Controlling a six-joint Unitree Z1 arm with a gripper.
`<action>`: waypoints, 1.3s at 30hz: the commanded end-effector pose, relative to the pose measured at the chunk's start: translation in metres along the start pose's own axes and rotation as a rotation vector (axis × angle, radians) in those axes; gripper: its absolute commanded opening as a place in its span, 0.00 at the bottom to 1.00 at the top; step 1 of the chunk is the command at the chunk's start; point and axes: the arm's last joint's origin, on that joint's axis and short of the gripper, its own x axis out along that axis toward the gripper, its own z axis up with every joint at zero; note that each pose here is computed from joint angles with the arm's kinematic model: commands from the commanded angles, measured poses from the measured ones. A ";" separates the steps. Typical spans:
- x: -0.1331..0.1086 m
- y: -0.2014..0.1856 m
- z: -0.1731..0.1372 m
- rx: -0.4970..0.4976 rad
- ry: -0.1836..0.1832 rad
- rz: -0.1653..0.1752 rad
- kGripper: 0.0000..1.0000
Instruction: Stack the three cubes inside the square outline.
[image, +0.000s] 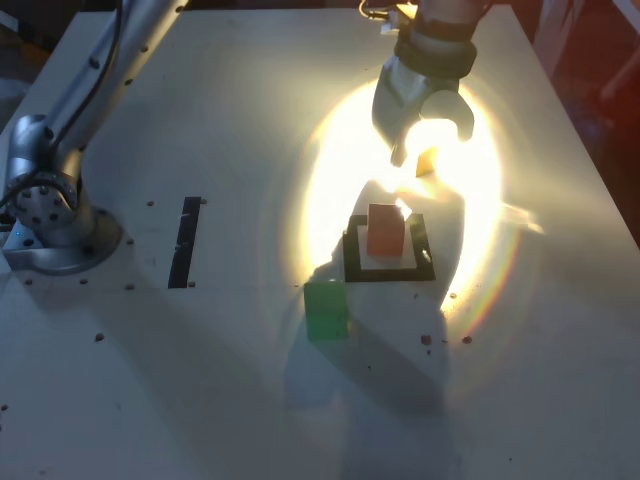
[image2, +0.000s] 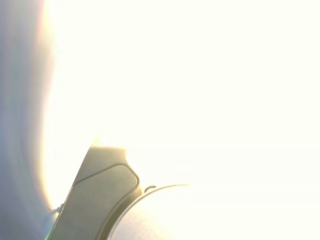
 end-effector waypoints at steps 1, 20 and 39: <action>0.002 -0.001 0.002 -0.001 -0.001 0.005 0.60; 0.008 -0.003 0.011 0.007 -0.036 0.008 0.29; -0.096 -0.063 -0.080 0.419 -0.140 0.107 0.16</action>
